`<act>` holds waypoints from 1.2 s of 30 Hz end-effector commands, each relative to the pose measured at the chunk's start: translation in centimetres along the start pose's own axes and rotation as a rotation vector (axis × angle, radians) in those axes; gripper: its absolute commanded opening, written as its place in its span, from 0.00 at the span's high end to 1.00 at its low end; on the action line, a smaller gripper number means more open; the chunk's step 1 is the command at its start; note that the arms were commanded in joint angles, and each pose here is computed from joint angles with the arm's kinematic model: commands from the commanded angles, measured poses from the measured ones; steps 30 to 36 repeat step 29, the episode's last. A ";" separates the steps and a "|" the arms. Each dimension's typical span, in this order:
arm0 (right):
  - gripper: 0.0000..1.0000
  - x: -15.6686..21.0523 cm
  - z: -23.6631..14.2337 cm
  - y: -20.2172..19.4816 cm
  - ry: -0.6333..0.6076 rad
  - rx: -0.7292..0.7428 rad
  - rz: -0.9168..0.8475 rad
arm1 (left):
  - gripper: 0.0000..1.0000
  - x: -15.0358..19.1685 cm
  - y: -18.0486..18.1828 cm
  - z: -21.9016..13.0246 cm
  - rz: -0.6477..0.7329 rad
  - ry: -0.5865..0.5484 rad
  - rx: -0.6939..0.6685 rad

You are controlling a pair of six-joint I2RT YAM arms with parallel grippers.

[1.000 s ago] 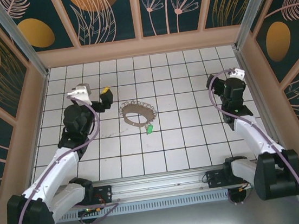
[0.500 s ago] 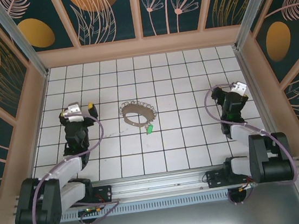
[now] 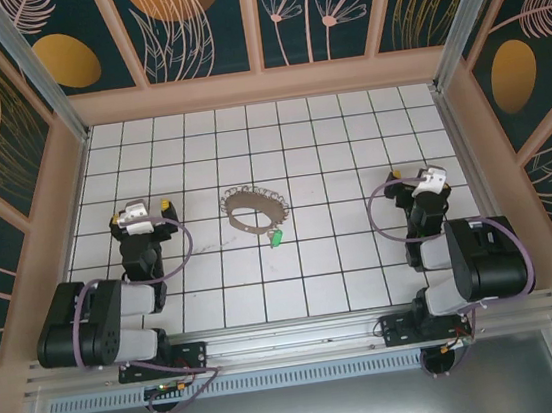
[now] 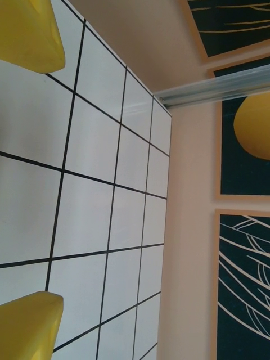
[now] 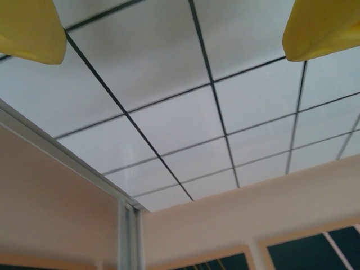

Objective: Put the keys on the keyring

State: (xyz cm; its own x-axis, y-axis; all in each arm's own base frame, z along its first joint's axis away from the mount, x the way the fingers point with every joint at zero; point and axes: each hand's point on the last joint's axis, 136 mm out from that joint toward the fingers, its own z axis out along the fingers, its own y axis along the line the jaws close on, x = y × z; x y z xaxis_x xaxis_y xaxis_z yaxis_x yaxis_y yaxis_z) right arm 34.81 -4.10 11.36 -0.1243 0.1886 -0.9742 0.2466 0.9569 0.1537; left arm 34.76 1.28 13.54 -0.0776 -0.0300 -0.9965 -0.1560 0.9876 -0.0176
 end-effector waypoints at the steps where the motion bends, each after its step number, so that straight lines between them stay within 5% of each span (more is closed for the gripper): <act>1: 0.01 -2.0 -0.4 1.4 -0.121 -0.091 -0.015 | 0.01 -1.3 -0.4 0.4 -0.009 -0.073 0.026; 9: 0.01 -0.9 1.9 2.4 -0.016 -0.140 -0.035 | 0.01 -0.1 -0.1 3.2 -0.039 0.026 0.046; 36: 0.01 -0.7 2.0 3.2 -0.003 -0.172 -0.065 | 0.01 -0.2 0.0 3.2 -0.042 0.023 0.046</act>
